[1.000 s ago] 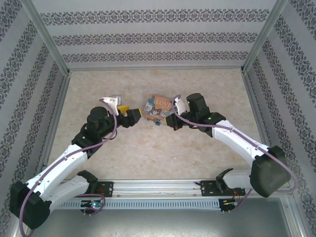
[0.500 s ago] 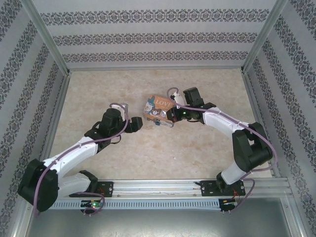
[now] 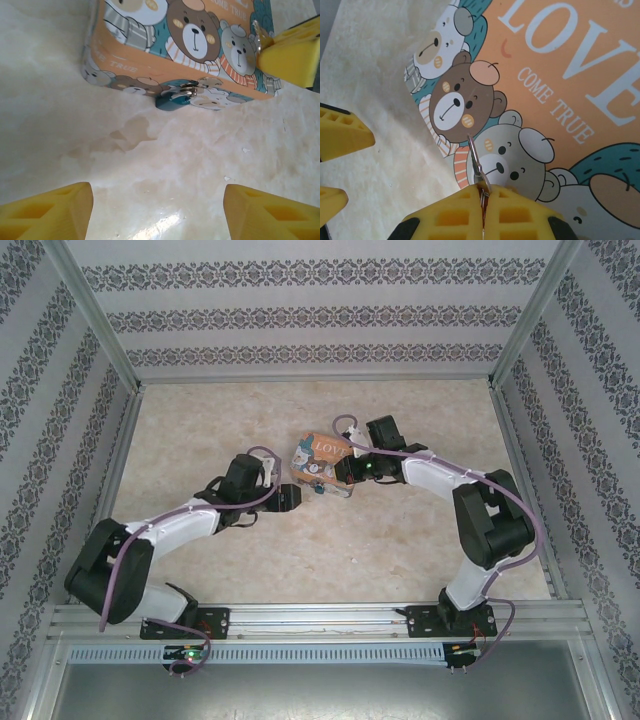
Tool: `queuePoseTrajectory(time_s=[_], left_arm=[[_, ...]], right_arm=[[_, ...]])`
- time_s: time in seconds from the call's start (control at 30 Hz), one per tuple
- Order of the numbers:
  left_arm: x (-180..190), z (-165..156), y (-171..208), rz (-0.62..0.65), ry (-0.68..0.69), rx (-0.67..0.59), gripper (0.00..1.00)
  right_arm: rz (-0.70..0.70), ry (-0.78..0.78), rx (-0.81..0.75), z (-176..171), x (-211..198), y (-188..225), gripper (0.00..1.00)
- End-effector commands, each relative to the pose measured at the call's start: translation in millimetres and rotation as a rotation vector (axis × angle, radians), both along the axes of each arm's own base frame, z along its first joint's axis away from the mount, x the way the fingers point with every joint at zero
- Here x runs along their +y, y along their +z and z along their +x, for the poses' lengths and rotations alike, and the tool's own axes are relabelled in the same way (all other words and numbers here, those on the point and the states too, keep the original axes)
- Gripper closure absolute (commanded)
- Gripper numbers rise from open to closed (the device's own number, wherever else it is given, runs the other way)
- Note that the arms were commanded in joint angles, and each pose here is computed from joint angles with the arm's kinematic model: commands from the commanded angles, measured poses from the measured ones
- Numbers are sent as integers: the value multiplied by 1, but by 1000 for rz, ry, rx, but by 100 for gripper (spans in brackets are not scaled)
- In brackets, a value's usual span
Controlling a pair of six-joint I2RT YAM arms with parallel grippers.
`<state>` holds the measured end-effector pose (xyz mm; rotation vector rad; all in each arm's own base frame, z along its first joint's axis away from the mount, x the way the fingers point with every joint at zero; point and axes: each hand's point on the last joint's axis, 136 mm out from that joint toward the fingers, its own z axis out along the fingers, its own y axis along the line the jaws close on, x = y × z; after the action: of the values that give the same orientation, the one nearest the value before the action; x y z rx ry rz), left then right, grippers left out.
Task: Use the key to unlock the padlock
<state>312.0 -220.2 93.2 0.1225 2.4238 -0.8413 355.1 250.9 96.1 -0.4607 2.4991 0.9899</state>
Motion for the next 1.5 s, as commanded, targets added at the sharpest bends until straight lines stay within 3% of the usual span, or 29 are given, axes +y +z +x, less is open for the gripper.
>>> queuePoseTrajectory(time_s=[0.0,0.33,0.53,1.47], left_arm=[[-19,14,17,-65,-72,-95,30],[-48,34,7,-119,-127,-153,31],[-55,44,-3,-124,-137,-150,37],[-65,54,-48,-114,-119,-103,43]], right_arm=[[-2,-16,21,2,-3,-6,100],[-30,-31,65,-10,-10,-23,100],[-33,-35,84,-13,-9,-28,100],[-4,-8,100,-17,15,-31,100]])
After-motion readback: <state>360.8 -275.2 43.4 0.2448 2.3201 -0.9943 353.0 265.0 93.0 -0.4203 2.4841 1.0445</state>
